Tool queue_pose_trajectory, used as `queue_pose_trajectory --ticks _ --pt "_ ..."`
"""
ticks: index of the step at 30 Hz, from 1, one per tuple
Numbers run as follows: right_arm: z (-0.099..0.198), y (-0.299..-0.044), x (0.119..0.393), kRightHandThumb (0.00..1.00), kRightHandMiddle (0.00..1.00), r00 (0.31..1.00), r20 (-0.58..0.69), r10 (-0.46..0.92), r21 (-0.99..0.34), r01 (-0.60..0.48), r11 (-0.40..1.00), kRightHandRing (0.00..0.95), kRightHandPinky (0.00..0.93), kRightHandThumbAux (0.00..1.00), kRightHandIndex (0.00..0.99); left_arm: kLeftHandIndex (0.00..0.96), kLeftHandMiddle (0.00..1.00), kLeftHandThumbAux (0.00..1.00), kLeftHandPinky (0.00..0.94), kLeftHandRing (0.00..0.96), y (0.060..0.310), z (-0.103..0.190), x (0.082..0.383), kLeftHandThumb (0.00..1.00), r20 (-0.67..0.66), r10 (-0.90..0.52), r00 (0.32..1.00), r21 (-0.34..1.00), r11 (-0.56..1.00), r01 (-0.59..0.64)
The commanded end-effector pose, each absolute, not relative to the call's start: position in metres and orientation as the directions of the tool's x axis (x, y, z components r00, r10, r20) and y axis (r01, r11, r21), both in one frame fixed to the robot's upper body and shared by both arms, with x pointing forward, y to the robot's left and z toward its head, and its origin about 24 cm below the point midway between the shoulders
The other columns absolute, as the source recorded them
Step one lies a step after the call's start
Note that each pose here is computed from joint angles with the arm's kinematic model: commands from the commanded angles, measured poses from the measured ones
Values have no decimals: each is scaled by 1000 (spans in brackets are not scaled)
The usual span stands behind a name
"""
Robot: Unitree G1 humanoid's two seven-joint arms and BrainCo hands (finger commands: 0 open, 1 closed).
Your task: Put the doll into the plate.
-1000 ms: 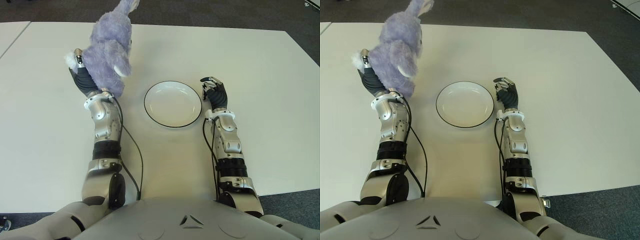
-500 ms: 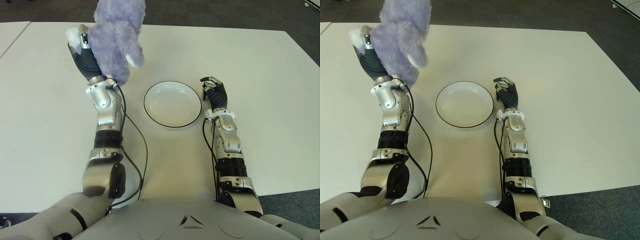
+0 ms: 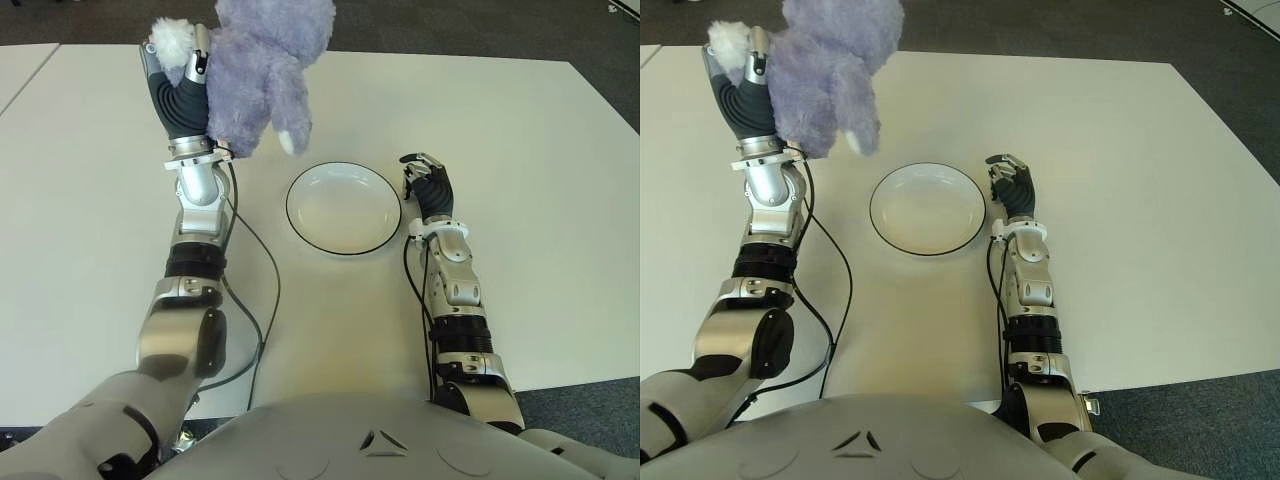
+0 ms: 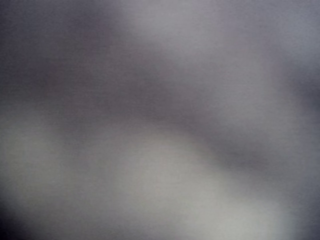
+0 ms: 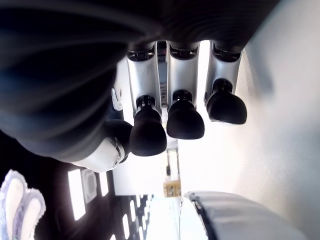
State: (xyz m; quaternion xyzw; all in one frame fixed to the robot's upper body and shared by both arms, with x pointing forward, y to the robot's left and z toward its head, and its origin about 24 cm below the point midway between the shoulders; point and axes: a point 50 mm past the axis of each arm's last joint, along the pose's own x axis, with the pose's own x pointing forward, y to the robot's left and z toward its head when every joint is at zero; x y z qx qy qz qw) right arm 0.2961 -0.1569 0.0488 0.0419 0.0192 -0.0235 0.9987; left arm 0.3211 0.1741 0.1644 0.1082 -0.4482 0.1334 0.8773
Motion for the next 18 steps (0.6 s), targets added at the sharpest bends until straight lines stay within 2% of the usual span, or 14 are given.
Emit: queue_pose_trajectory --ticks 1,8,18 --pt "-1 -157 273 699 819 962 -266 -55 92 83 992 804 803 722 440 866 912 796 893 918 167 174 323 347 875 27 483 180 909 -377" --pt "-1 -156 274 700 822 962 -267 -55 96 83 992 811 813 721 440 846 909 791 902 914 163 180 326 356 912 -45 408 252 845 -471" --pt "-2 -154 274 700 827 962 -266 -56 90 83 992 814 814 721 440 841 908 764 884 906 158 184 331 362 894 -233 382 421 729 -540"
